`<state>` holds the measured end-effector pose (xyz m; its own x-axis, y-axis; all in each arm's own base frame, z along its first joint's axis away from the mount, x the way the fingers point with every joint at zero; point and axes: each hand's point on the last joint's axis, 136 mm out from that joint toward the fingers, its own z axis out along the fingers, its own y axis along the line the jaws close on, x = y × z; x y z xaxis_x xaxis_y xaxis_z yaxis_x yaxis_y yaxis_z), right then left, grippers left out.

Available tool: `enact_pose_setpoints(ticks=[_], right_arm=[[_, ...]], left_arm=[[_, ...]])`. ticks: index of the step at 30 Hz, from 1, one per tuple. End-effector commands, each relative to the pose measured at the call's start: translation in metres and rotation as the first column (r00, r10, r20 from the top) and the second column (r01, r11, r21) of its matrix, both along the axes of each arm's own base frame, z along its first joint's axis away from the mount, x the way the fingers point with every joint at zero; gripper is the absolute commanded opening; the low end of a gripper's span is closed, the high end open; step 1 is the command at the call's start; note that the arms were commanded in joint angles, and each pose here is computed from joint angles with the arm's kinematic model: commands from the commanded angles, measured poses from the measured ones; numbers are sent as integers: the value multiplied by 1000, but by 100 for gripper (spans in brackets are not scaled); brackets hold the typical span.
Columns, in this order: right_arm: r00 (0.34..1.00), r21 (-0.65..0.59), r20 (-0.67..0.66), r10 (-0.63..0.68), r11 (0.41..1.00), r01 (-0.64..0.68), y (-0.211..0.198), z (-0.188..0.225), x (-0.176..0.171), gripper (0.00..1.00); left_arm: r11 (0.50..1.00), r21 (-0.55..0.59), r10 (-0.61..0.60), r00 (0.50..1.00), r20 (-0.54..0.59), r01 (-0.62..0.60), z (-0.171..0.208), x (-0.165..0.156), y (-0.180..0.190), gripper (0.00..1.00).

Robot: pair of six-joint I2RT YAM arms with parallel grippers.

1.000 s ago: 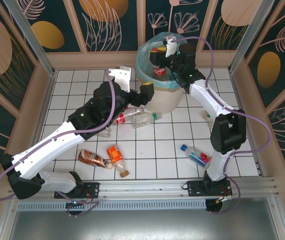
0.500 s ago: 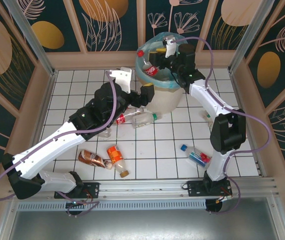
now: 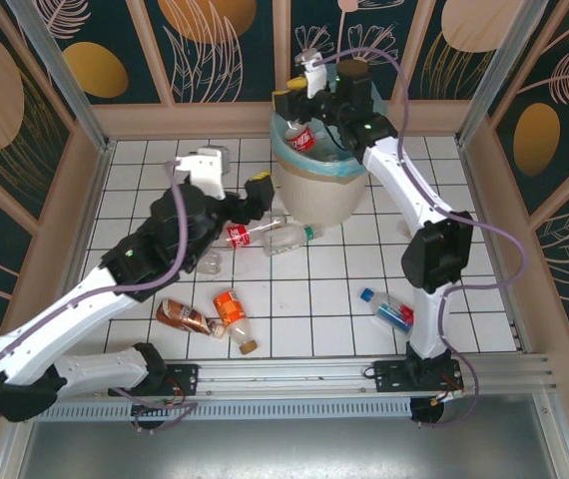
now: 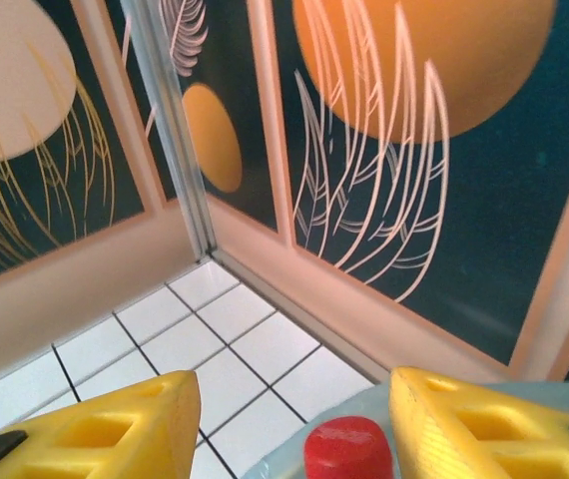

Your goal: Put the plastic bottles in the bin

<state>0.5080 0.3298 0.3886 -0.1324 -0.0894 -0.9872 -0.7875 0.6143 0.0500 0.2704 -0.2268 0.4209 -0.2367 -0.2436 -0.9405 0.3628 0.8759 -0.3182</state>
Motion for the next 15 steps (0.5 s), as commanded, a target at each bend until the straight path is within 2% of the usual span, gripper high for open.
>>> enact_pose_setpoints(ticks=[1,4,10,15], right_arm=[[994,-128,-106,-10,992,-4,11,-47,7,52],[992,-160,-124,-36,987,16,17,-58,14,50],[991,-165,-120,-58,986,38,17,-55,14,38],[993,-161,-78,-93,984,80,5,-38,10,38]], left_arm=[[995,-8,104,995,-7,-104,-2,-5,33,91],[992,-15,125,992,-2,-125,1,-10,45,91],[989,-16,146,989,19,-146,10,-13,53,91],[991,-12,130,991,23,-130,11,-10,46,91]])
